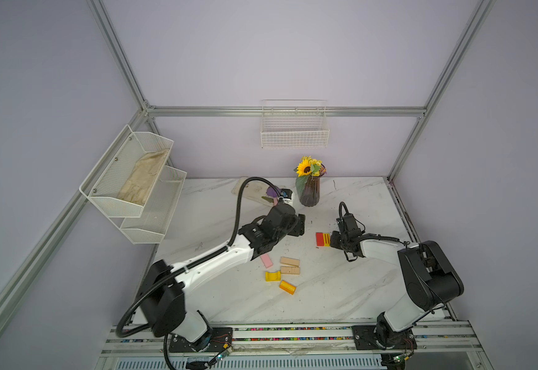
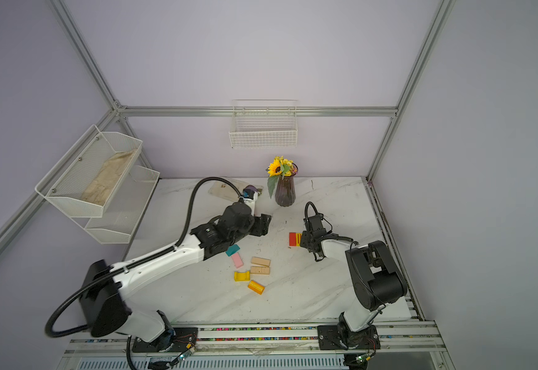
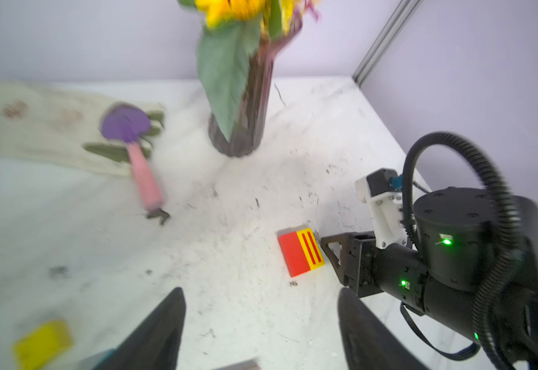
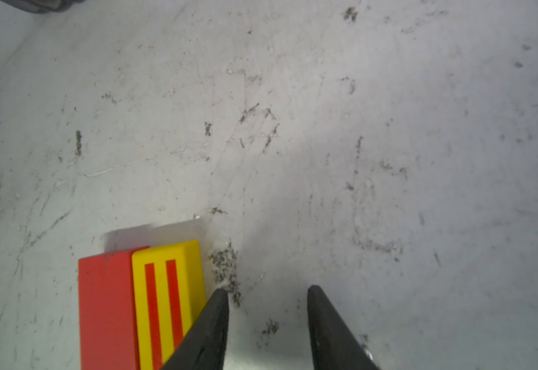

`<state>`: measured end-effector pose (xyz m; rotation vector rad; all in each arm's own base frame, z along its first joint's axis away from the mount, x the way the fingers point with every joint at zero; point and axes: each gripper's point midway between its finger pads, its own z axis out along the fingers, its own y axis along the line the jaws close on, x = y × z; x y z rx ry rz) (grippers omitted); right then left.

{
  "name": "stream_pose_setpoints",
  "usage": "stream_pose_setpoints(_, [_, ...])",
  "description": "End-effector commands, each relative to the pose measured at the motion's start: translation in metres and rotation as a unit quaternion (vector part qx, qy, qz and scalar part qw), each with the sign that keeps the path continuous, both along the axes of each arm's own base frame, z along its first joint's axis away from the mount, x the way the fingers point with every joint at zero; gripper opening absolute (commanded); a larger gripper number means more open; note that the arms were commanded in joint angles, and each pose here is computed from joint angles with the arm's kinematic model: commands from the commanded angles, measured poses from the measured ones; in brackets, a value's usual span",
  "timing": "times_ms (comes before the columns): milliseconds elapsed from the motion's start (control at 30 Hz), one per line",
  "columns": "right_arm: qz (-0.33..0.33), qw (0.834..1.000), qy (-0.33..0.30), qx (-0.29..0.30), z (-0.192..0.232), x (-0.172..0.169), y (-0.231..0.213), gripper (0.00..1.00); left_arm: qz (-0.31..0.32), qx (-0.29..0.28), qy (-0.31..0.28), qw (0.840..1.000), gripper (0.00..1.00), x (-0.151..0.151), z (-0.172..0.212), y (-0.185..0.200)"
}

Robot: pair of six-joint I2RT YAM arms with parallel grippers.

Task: Build the wood block tower
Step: 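Withdraw the left gripper while the right gripper moves toward the pale wood bars, then lower the right gripper around a pale wood bar and close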

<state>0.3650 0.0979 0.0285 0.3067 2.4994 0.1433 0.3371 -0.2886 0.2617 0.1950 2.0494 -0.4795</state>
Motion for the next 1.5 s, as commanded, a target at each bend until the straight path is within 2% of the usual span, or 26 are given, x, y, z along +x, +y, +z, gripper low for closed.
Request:
stream_pose_setpoints(0, [-0.014,1.000,-0.022,-0.002,0.010,-0.001,-0.005,0.48,0.067,0.045,-0.058,0.995,0.91,-0.012,-0.003,0.059])
stream_pose_setpoints(100, [-0.016,0.999,-0.031,0.001,0.014,-0.002,-0.006,0.52,0.091,0.060,-0.069,0.992,0.96,-0.031,-0.009,0.098])
stream_pose_setpoints(200, [-0.015,0.999,-0.037,0.004,0.017,-0.005,-0.006,0.59,0.114,0.077,-0.058,0.989,0.97,-0.049,-0.022,0.129])
stream_pose_setpoints(300, [-0.027,0.998,-0.048,0.000,0.023,-0.007,-0.012,0.73,0.161,0.088,-0.052,0.982,0.97,-0.065,-0.030,0.163])
stream_pose_setpoints(433, [-0.054,0.997,-0.049,-0.001,0.030,-0.010,-0.019,0.79,0.227,0.086,-0.064,0.968,1.00,-0.089,-0.030,0.212])
stream_pose_setpoints(500, [-0.075,0.996,-0.052,-0.001,0.041,-0.007,-0.023,0.81,0.258,0.108,-0.077,0.957,1.00,-0.099,-0.037,0.236])
stream_pose_setpoints(533, [-0.075,0.995,-0.056,0.015,0.048,-0.004,-0.017,0.80,0.278,0.122,-0.081,0.949,1.00,-0.104,-0.042,0.249])
stream_pose_setpoints(600, [-0.069,0.993,-0.071,0.057,0.064,0.004,-0.003,0.81,0.318,0.111,-0.085,0.938,1.00,-0.114,-0.047,0.269])
stream_pose_setpoints(667, [-0.085,0.990,-0.064,0.097,0.079,0.006,0.005,0.83,0.312,0.090,-0.103,0.940,0.99,-0.116,-0.049,0.269])
stream_pose_setpoints(733, [-0.070,0.989,-0.063,0.110,0.094,0.008,0.019,0.84,0.314,0.065,-0.117,0.940,1.00,-0.118,-0.049,0.272])
stream_pose_setpoints(900, [0.026,0.991,-0.121,0.043,0.132,-0.009,0.088,0.88,0.309,0.022,-0.144,0.940,1.00,-0.124,-0.053,0.276])
stream_pose_setpoints(967, [0.092,0.985,-0.143,0.021,0.141,-0.021,0.130,0.89,0.311,0.015,-0.147,0.939,1.00,-0.126,-0.052,0.278])
stream_pose_setpoints(1033, [0.125,0.978,-0.165,0.002,0.147,-0.031,0.154,0.90,0.308,0.013,-0.147,0.940,1.00,-0.126,-0.053,0.277])
stream_pose_setpoints(1133, [0.170,0.966,-0.195,0.006,0.151,-0.049,0.181,0.92,0.294,0.019,-0.142,0.945,1.00,-0.122,-0.055,0.269])
stream_pose_setpoints(1167, [0.195,0.960,-0.201,0.024,0.148,-0.057,0.192,0.97,0.288,0.024,-0.138,0.947,1.00,-0.120,-0.057,0.265])
stream_pose_setpoints(1233, [0.255,0.946,-0.182,0.080,0.138,-0.074,0.214,0.97,0.281,0.039,-0.129,0.950,1.00,-0.114,-0.059,0.258])
stream_pose_setpoints(1300, [0.270,0.949,-0.148,0.070,0.125,-0.081,0.215,0.97,0.275,0.053,-0.118,0.953,0.99,-0.109,-0.061,0.252])
stream_pose_setpoints(1367, [0.255,0.961,-0.094,0.052,0.106,-0.089,0.206,0.97,0.252,0.074,-0.104,0.959,1.00,-0.102,-0.066,0.239])
stream_pose_setpoints(1467, [0.267,0.953,-0.108,0.090,0.099,-0.115,0.214,0.97,0.225,0.098,-0.091,0.965,1.00,-0.094,-0.070,0.225])
